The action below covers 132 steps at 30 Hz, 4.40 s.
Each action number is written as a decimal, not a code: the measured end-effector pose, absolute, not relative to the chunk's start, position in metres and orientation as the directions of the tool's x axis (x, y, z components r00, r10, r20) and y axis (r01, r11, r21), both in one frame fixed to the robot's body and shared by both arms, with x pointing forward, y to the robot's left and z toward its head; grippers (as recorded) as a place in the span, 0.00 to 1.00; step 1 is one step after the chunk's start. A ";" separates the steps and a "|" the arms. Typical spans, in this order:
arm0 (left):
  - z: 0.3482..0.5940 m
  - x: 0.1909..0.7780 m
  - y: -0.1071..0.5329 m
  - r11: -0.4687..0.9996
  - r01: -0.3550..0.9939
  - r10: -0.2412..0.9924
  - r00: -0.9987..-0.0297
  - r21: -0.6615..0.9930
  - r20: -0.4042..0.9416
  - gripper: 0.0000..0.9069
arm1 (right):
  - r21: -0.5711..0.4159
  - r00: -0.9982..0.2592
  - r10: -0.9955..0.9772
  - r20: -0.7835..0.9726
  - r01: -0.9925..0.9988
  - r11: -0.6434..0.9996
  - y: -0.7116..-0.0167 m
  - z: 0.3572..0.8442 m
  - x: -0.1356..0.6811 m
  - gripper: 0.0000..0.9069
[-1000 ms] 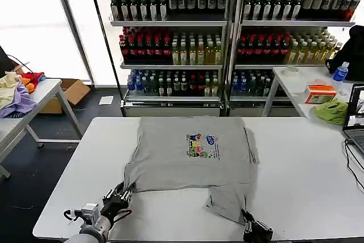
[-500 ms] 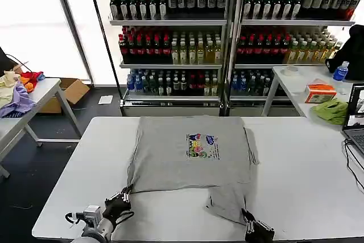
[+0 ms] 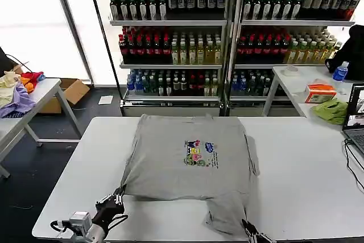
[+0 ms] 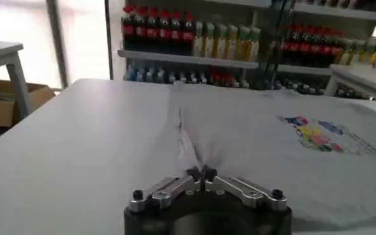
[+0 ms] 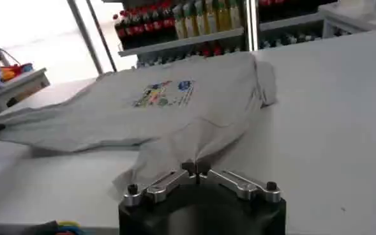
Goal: Fold and organize the clothes.
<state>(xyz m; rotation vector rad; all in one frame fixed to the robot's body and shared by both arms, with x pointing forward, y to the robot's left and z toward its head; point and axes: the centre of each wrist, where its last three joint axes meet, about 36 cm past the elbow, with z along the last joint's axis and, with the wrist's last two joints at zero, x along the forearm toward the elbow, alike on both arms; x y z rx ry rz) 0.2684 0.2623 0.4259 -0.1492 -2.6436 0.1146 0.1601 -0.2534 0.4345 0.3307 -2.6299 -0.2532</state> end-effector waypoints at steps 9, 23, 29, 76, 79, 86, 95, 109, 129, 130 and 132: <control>0.437 0.237 0.268 0.990 0.096 0.138 -0.829 -0.105 0.541 0.01 | 0.267 -0.869 -0.295 0.398 -0.197 0.943 -0.252 0.437 0.150 0.00; 0.441 0.246 0.286 0.987 0.116 0.159 -0.811 -0.111 0.563 0.01 | 0.279 -0.916 -0.266 0.301 -0.182 0.943 -0.259 0.432 0.184 0.00; 0.444 0.271 0.295 0.980 0.141 0.193 -0.819 -0.137 0.540 0.01 | 0.268 -0.942 -0.234 0.242 -0.167 0.949 -0.258 0.432 0.221 0.00; 0.444 0.417 0.344 0.979 0.178 0.204 -0.857 -0.099 0.473 1.00 | 0.089 -0.942 -0.191 0.277 -0.172 0.981 -0.260 0.413 0.405 1.00; 0.446 0.408 0.345 0.981 0.167 0.192 -0.862 -0.095 0.469 1.00 | 0.073 -0.943 -0.175 0.284 -0.161 0.984 -0.264 0.418 0.394 1.00; 0.435 0.381 0.334 0.979 0.165 0.201 -0.846 -0.116 0.495 1.00 | 0.023 -0.929 -0.103 0.356 -0.102 0.995 -0.267 0.417 0.362 1.00; 0.417 0.369 0.319 0.975 0.160 0.219 -0.826 -0.156 0.519 0.97 | 0.003 -0.902 -0.045 0.429 -0.048 0.999 -0.260 0.406 0.349 0.28; 0.397 0.370 0.310 0.969 0.142 0.231 -0.813 -0.201 0.535 0.00 | -0.010 -0.878 -0.001 0.480 -0.006 1.000 -0.255 0.391 0.346 0.00; 0.395 0.349 0.312 0.967 0.113 0.221 -0.816 -0.228 0.535 0.00 | 0.020 -0.875 -0.020 0.484 -0.012 1.000 -0.269 0.404 0.319 0.00; 0.396 0.345 0.311 0.967 0.109 0.219 -0.816 -0.230 0.536 0.00 | 0.022 -0.875 -0.022 0.483 -0.013 1.000 -0.270 0.406 0.316 0.00; 0.398 0.336 0.308 0.966 0.105 0.219 -0.815 -0.235 0.537 0.00 | 0.025 -0.875 -0.026 0.484 -0.016 1.000 -0.270 0.409 0.308 0.00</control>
